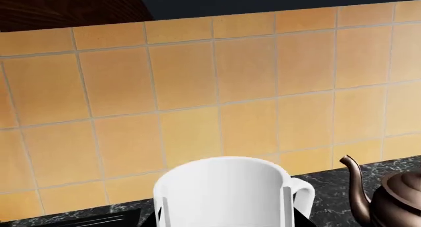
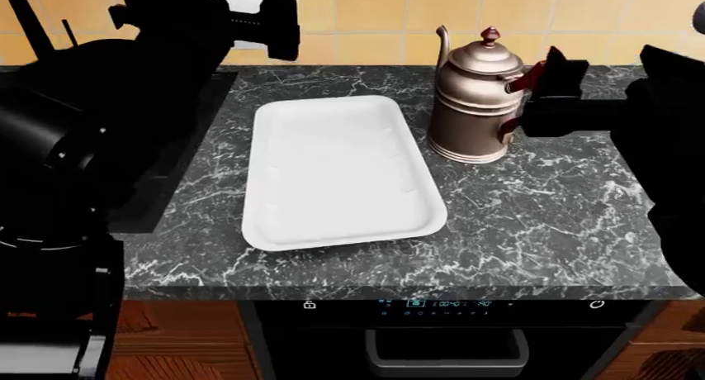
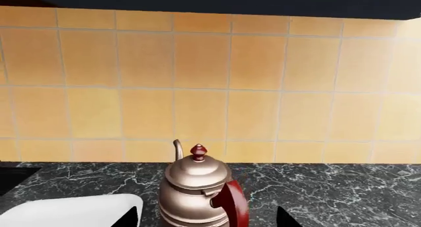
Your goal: Pick the kettle from the counter and place it on the tray. Then pick the mug from the cabinet and place it on the tray. Then close the cabinet doors.
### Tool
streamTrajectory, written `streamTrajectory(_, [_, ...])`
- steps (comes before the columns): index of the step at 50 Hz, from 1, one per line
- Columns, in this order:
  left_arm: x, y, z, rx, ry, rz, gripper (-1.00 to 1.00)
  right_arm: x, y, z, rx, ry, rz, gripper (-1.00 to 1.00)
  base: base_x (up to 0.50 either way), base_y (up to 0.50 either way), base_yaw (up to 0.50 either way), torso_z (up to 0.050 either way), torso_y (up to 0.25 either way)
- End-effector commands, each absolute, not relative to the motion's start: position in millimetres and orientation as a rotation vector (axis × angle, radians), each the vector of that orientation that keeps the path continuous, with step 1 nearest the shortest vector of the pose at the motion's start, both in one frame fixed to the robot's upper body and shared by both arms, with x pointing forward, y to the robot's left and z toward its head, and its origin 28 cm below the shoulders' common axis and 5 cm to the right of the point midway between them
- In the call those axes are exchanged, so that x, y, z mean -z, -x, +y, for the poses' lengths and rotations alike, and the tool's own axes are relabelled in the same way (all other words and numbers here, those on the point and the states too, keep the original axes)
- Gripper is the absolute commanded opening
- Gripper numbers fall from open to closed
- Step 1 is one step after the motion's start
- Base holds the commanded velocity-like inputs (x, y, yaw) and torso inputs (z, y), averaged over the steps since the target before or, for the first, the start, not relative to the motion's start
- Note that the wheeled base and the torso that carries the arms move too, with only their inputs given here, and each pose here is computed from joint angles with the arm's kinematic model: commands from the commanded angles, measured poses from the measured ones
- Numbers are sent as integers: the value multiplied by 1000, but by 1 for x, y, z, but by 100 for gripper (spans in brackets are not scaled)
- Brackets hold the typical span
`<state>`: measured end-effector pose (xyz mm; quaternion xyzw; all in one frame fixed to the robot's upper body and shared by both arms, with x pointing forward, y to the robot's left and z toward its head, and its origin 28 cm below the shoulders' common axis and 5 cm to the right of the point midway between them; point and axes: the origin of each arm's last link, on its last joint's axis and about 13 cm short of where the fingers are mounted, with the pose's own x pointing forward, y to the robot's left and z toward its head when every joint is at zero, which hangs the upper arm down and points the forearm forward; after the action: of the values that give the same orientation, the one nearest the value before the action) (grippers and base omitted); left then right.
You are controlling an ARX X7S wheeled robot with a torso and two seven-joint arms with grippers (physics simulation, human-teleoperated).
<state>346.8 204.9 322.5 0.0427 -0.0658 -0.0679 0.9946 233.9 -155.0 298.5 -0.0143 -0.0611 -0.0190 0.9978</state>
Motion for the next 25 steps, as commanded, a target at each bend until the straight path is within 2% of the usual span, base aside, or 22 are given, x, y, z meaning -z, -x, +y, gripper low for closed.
streamTrajectory(1, [-338,-340,214,113,-95,-167,-100,-326,-224,-160,17,61,-157,100,500,0,0,0,0])
streamTrajectory(25, [-331,-343,217,102,-91,-151,-100,-321,-225,-160,20,64,-155,100,500,0,0,0,2])
